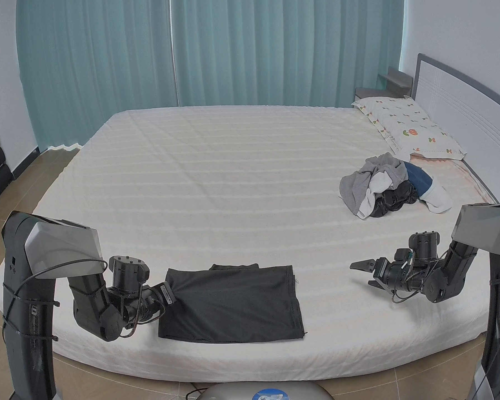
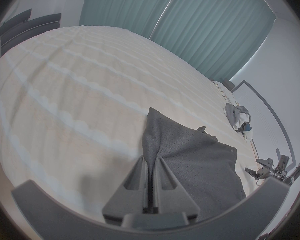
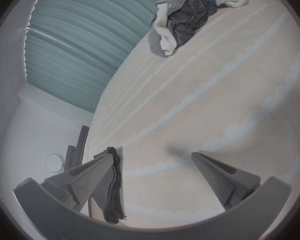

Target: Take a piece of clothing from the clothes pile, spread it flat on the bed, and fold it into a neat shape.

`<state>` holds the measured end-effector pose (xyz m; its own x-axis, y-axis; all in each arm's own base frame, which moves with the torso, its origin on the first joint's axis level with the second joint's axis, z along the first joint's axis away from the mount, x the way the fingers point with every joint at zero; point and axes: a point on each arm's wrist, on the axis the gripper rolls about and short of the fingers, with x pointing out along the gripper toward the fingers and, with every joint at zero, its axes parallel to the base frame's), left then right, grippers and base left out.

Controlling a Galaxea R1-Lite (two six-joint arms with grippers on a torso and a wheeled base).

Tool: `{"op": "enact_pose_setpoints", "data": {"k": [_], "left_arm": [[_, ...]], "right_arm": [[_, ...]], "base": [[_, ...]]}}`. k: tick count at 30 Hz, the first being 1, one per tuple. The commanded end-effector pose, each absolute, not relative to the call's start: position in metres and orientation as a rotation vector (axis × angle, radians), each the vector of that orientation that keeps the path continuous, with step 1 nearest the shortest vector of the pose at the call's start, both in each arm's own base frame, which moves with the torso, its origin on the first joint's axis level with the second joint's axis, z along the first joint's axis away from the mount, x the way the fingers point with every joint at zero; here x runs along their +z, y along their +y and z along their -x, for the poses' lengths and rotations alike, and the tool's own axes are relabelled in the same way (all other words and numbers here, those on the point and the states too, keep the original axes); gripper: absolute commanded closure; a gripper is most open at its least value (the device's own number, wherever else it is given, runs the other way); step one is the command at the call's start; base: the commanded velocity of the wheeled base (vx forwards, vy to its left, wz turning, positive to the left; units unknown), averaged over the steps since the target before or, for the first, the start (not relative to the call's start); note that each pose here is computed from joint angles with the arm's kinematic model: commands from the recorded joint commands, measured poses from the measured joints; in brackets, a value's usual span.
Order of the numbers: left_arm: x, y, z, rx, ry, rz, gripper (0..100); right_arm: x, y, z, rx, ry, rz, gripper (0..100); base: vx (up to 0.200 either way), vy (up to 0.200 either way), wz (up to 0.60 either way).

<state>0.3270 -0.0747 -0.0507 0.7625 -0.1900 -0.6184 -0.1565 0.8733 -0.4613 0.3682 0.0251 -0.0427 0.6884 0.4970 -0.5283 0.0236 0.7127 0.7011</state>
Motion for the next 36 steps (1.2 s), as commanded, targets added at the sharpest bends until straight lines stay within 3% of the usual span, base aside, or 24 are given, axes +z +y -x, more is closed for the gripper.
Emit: {"op": "enact_pose_setpoints", "data": {"k": [1,30,36], "left_arm": [[-0.0514,-0.0749,-0.3272,-0.020,0.713,0.520,100],[-0.0522,-0.0737,-0.3266,-0.014,0.716,0.520,100],[-0.0538,-0.0729,-0.3230,-0.012,0.725,0.520,100]], "right_arm": [[-0.0429,0.0253,-0.3683,0.295,0.778,-0.742,0],[-0.0442,0.0253,-0.3678,0.297,0.781,-0.734,0],[-0.0453,0.0253,-0.3677,0.296,0.784,-0.735,0]], "base": [[0.000,0.200,0.00],[0.000,0.200,0.00],[0.000,0.000,0.00]]}}
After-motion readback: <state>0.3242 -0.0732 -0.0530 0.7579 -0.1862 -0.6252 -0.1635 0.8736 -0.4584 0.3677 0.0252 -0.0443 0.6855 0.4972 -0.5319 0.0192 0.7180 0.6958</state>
